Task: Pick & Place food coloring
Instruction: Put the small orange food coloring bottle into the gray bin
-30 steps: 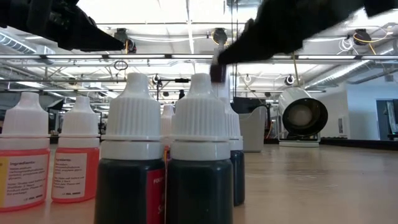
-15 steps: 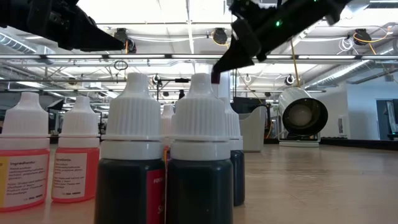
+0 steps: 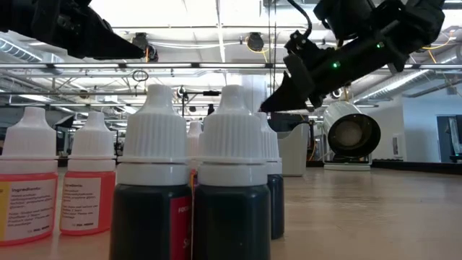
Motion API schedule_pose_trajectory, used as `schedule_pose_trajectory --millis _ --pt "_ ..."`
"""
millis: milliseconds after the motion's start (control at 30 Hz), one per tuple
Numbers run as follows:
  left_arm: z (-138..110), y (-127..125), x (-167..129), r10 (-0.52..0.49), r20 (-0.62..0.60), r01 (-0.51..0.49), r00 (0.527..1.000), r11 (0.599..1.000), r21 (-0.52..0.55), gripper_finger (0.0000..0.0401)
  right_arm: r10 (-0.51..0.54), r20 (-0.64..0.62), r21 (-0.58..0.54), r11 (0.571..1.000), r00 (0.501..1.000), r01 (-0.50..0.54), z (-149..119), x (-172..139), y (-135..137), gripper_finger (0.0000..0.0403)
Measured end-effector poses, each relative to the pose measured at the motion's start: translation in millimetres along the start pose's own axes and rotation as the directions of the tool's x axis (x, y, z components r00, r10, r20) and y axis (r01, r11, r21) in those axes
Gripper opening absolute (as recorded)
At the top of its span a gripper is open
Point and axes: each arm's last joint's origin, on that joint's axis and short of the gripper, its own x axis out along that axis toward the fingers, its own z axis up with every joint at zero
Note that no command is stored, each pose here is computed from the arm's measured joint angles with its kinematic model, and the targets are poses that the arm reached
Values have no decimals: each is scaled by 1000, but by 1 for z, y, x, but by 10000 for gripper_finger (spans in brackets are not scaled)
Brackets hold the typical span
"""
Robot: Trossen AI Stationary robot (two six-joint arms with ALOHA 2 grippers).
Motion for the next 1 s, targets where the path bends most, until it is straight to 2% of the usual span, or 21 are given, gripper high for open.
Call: schedule_pose_trajectory --millis 300,433,600,700,867,1000 --pt "-1 7 5 41 -10 -41 999 999 -8 37 40 -20 18 999 999 -39 0 3 1 46" --pt "-1 9 6 52 -14 -53 999 999 -11 37 24 -61 5 1000 998 -24 -11 14 3 36" --pt "-1 10 6 54 -15 -54 998 998 -14 37 -11 -106 -9 1000 994 10 -21 32 1 2" --pt "-2 10 6 53 -17 -54 998 998 -20 37 -26 -112 -9 1000 993 25 -22 35 0 5" --pt "-2 9 6 53 -20 -53 998 998 -23 37 -70 -93 -37 997 993 67 -17 31 -2 1" --pt "-5 9 6 47 -46 -49 998 998 -32 37 -44 -48 -66 997 998 41 -5 22 1 2"
